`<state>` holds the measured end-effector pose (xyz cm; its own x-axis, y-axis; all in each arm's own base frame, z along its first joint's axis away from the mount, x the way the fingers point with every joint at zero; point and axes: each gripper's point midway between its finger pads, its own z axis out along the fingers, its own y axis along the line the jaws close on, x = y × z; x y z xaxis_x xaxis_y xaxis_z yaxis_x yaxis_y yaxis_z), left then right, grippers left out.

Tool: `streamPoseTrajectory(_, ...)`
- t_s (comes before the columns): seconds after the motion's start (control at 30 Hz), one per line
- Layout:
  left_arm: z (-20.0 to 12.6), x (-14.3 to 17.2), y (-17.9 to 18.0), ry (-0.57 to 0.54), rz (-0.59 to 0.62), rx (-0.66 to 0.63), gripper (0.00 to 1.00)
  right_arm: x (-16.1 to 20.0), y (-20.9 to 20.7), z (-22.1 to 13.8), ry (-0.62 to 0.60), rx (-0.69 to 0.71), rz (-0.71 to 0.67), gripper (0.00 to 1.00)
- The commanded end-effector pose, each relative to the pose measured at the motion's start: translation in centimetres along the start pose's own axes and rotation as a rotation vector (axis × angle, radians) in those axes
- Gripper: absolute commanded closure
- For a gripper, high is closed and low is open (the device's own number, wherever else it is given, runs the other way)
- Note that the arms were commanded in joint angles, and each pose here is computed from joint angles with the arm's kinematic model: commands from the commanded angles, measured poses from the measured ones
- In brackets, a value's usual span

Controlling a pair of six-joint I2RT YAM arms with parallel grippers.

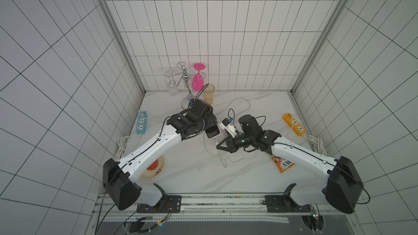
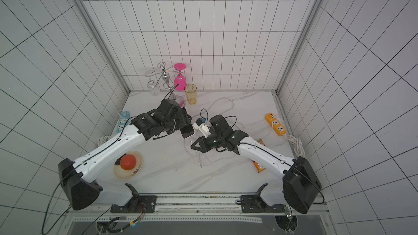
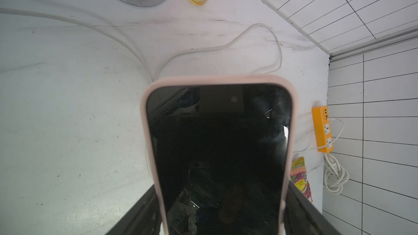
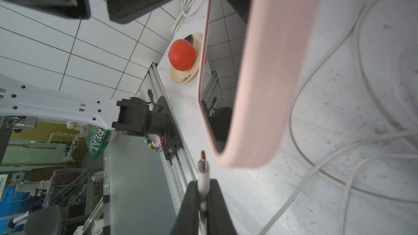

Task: Plug the charging cable into the phone
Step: Insert the charging cable into the phone.

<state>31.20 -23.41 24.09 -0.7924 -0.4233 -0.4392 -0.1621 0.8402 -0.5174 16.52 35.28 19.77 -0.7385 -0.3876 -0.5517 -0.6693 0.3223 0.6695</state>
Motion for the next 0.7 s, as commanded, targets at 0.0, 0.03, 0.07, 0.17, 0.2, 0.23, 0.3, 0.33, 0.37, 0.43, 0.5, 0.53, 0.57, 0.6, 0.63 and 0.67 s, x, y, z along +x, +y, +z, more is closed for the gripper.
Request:
streamPoseTrajectory(0.0,-0.9,-0.9,-1.2,-0.049,0.008,0.049,1.00,-1.7,0.7,-0.3,-0.036,-0.011,-0.016,1.00)
streamPoseTrajectory(0.03,-0.8,-0.8,-1.2,-0.047,0.010,0.048,1.00,-1.8,0.7,-0.3,-0.038,-0.014,-0.015,1.00)
streamPoseTrajectory(0.07,-0.8,-0.8,-1.2,-0.048,0.010,0.049,1.00,-1.9,0.7,-0.3,-0.039,-0.015,-0.014,1.00)
streamPoseTrajectory(0.17,-0.8,-0.7,-1.2,-0.047,0.012,0.047,1.00,-2.1,0.4,-0.3,-0.042,-0.011,-0.003,1.00)
streamPoseTrajectory(0.2,-0.8,-0.6,-1.1,-0.046,0.012,0.047,1.00,-2.1,0.3,-0.4,-0.043,-0.008,0.002,1.00)
streamPoseTrajectory(0.23,-0.8,-0.6,-1.1,-0.046,0.013,0.046,1.00,-2.1,0.1,-0.4,-0.042,-0.005,0.007,1.00)
streamPoseTrajectory(0.3,-0.7,-0.4,-1.0,-0.043,0.014,0.047,1.00,-2.1,-0.1,-0.4,-0.043,-0.010,0.013,1.00)
streamPoseTrajectory(0.33,-0.6,-0.4,-0.9,-0.041,0.012,0.048,1.00,-2.2,-0.2,-0.4,-0.045,-0.013,0.016,1.00)
streamPoseTrajectory(0.37,-0.6,-0.3,-0.9,-0.039,0.013,0.048,1.00,-2.2,-0.3,-0.4,-0.046,-0.012,0.020,1.00)
streamPoseTrajectory(0.43,-0.6,-0.3,-0.9,-0.039,0.013,0.053,1.00,-2.2,-0.5,-0.5,-0.049,-0.011,0.024,1.00)
streamPoseTrajectory(0.5,-0.6,-0.2,-0.9,-0.037,0.015,0.054,1.00,-2.3,-0.6,-0.5,-0.050,-0.015,0.026,1.00)
streamPoseTrajectory(0.53,-0.6,-0.1,-0.9,-0.036,0.015,0.054,1.00,-2.3,-0.6,-0.5,-0.049,-0.016,0.029,1.00)
streamPoseTrajectory(0.57,-0.6,-0.1,-1.0,-0.036,0.015,0.055,1.00,-2.3,-0.6,-0.5,-0.048,-0.018,0.031,1.00)
streamPoseTrajectory(0.6,-0.5,-0.1,-1.0,-0.034,0.016,0.056,1.00,-2.3,-0.7,-0.4,-0.047,-0.021,0.034,1.00)
streamPoseTrajectory(0.63,-0.5,0.0,-1.0,-0.034,0.015,0.059,1.00,-2.3,-0.7,-0.4,-0.045,-0.023,0.038,1.00)
streamPoseTrajectory(0.67,-0.5,0.0,-1.0,-0.033,0.012,0.060,1.00,-2.2,-0.8,-0.3,-0.044,-0.025,0.040,1.00)
